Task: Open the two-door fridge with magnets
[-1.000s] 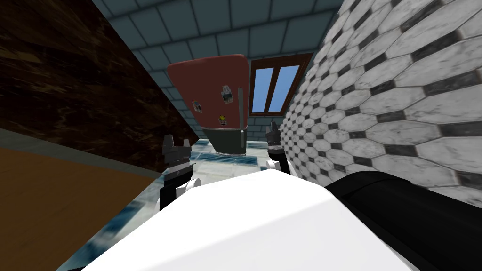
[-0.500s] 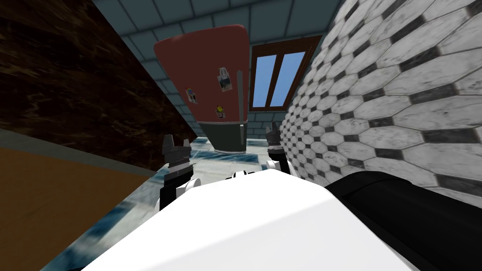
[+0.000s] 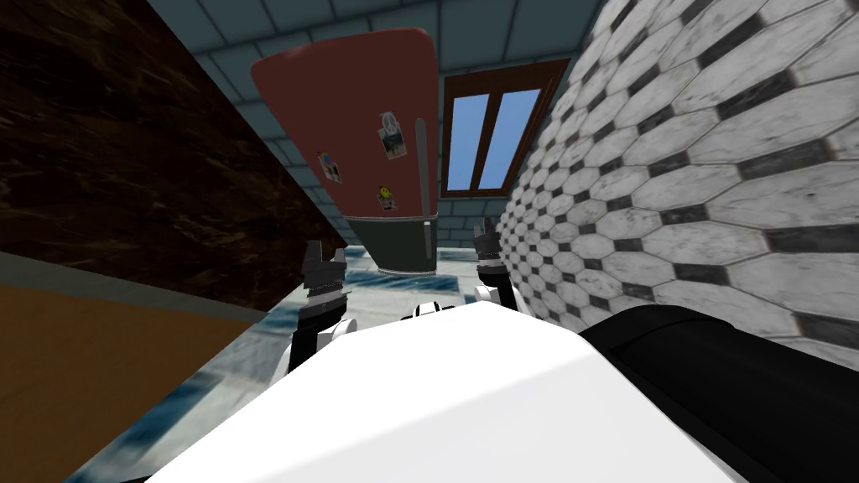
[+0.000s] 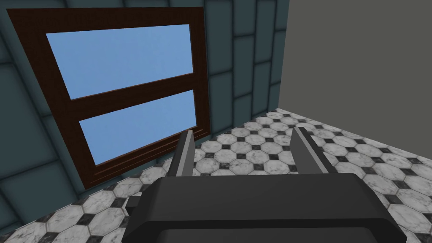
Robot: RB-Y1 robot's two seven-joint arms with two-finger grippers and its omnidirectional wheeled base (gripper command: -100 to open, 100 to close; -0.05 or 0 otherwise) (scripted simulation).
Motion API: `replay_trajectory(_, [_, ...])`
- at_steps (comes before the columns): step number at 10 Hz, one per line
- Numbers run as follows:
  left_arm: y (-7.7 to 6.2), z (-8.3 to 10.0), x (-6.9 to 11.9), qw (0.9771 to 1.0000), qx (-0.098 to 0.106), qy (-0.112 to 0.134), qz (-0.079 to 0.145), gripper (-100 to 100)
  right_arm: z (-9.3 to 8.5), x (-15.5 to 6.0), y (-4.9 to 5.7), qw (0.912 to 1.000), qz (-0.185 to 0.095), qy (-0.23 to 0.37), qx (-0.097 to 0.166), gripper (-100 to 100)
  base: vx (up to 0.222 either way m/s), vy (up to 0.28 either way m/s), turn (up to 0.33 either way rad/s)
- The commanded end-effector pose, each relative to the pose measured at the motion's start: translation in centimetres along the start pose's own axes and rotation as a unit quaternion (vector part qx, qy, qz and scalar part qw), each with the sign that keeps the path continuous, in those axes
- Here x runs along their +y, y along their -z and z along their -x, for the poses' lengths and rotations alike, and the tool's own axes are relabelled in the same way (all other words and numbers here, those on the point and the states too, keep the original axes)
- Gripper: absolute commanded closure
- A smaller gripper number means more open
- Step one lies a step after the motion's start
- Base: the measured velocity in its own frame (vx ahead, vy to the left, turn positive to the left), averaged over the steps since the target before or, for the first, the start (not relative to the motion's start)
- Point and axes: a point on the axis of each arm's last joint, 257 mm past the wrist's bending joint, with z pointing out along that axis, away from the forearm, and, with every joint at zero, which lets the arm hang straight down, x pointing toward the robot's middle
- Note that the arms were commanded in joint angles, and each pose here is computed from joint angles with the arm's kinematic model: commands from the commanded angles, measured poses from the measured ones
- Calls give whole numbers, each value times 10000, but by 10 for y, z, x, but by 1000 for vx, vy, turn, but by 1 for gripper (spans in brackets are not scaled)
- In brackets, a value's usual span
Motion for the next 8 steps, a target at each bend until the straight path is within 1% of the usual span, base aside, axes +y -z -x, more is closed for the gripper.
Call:
replay_trajectory(1, [0, -8, 15, 9998, 155, -88, -5, -100, 0, 0, 0, 10000, 0, 0, 0, 0, 148, -99, -88])
replay_trajectory(3, [1, -12, 25, 9997, 195, -112, 6, -100, 0, 0, 0, 10000, 0, 0, 0, 0, 139, -108, -59])
replay_trajectory(8, [5, -24, 50, 9995, 269, -149, 37, -100, 0, 0, 0, 10000, 0, 0, 0, 0, 103, -78, -58])
